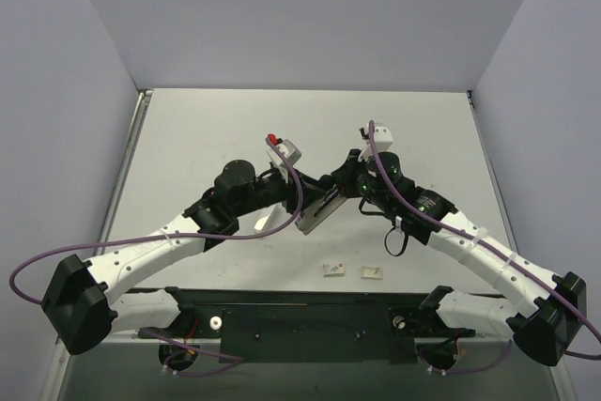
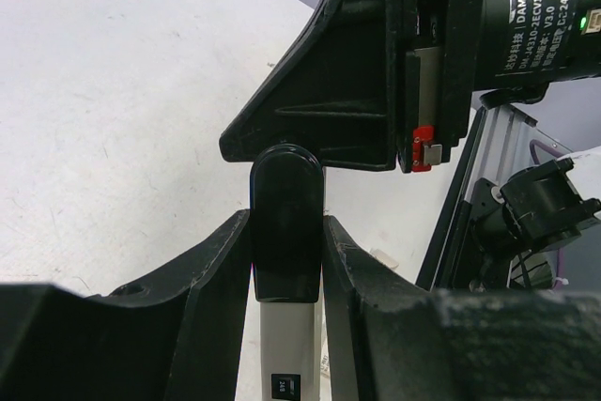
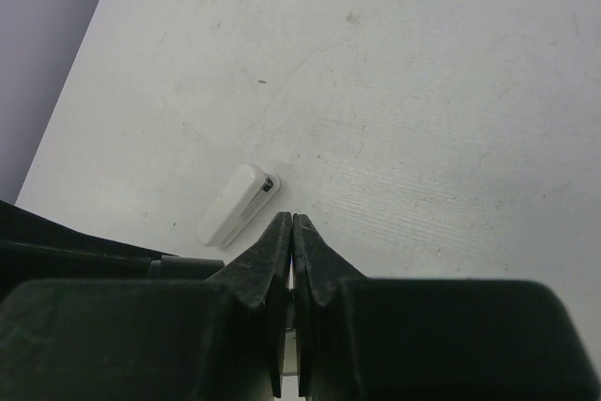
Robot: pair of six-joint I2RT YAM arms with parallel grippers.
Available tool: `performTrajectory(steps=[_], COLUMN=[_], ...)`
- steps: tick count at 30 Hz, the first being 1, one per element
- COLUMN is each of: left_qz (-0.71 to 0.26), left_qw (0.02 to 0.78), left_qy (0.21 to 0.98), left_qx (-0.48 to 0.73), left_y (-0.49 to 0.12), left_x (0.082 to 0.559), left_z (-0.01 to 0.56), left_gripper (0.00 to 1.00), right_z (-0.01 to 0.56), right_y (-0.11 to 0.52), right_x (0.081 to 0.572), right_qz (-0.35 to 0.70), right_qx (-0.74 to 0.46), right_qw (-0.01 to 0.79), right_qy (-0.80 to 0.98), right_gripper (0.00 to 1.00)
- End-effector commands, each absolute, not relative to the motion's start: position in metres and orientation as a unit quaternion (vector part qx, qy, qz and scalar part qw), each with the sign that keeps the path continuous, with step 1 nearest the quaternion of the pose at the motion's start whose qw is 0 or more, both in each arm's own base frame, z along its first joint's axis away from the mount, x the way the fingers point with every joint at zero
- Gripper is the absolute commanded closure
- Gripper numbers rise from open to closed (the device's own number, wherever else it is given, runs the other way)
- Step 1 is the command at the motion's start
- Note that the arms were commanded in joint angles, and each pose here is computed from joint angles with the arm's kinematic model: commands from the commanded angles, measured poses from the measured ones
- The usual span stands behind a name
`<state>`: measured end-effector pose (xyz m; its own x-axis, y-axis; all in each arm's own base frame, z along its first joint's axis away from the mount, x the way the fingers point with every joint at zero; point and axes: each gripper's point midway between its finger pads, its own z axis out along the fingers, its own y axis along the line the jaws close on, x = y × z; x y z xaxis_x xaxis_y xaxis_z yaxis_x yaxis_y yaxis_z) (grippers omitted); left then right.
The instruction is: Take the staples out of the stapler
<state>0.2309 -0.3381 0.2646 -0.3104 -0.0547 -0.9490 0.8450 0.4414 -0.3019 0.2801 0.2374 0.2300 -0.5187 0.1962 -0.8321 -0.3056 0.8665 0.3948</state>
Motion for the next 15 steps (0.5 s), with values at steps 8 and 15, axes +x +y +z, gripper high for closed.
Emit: performTrajectory(steps=[8, 15], left_qz=[-0.467, -0.475], left_qw=[0.601, 0.614], left_qy=[0.599, 0.589], left_qx=[0.248, 0.225], left_y=[-0.340, -0.342], left_x=[0.245, 0.252], left_z=[0.343, 0.352], left_gripper=[1.00, 1.00], right_z=[0.202, 0.173], right_y=[0.225, 0.221], right_x=[0.281, 0.278], right_qz=[0.224, 0.210], right_qx=[-0.027, -0.032], right_qw=[0.485, 0.472], right_qy=[0.845, 0.856], right_gripper=[1.00, 1.00])
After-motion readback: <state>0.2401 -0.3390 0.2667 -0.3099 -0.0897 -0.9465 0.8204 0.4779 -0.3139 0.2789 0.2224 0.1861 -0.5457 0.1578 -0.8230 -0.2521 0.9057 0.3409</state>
